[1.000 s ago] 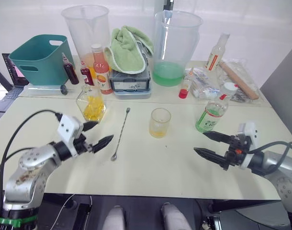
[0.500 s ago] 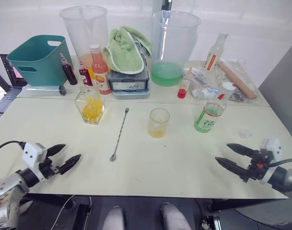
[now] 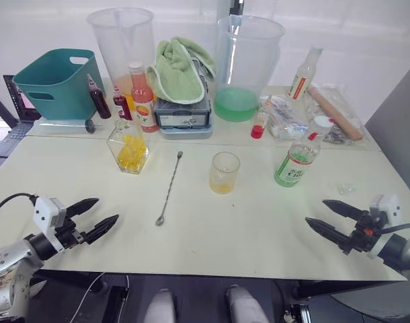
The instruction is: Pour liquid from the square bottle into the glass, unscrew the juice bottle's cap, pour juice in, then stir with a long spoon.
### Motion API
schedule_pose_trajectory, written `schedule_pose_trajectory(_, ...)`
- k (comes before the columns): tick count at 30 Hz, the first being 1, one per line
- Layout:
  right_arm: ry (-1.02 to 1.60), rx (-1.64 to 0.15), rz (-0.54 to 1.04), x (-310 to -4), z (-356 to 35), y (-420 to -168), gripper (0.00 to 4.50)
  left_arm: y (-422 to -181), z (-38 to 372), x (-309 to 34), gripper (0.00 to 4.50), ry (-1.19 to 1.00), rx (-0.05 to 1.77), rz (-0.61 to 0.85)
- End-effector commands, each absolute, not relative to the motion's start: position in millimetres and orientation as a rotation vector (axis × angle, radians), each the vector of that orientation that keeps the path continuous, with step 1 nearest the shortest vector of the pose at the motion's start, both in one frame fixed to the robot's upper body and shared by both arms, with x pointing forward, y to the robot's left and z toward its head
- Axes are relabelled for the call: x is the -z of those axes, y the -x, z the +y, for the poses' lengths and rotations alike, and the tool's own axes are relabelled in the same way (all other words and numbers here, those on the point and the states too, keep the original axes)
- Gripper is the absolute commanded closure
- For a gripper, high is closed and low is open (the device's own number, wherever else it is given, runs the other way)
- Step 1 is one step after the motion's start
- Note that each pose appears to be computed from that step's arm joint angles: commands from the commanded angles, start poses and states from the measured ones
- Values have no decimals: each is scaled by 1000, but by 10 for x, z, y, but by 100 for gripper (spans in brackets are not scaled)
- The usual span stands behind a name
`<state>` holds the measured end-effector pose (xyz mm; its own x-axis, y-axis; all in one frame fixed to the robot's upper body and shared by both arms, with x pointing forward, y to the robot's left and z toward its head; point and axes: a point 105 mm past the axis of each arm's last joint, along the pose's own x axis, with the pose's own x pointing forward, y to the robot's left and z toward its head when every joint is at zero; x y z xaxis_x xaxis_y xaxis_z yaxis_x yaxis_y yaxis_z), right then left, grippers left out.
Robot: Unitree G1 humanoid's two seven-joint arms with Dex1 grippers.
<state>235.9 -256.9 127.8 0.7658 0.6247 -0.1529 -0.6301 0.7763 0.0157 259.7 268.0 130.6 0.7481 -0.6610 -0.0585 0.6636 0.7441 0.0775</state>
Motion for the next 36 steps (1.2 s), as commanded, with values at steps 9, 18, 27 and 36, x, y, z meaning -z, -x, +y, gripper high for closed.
schedule_pose_trajectory(9,15,-445,-81,-1690,-2512,-2298,0,-2745,1920,-2046,3,-150,1128,-147)
schedule_pose_trajectory(18,39,-343,-212,-2028,-2506,-2675,0,-2793,1698,-2126,3,-161,1246,-166)
schedule_pose_trajectory(27,108,-382,-222,-2350,-2584,-3213,0,-2698,1739,-2217,3,-172,1246,-165)
schedule_pose_trajectory(36,117,-500,-170,-2326,-2547,-3438,0,-2615,1739,-2284,3,-167,1190,-164)
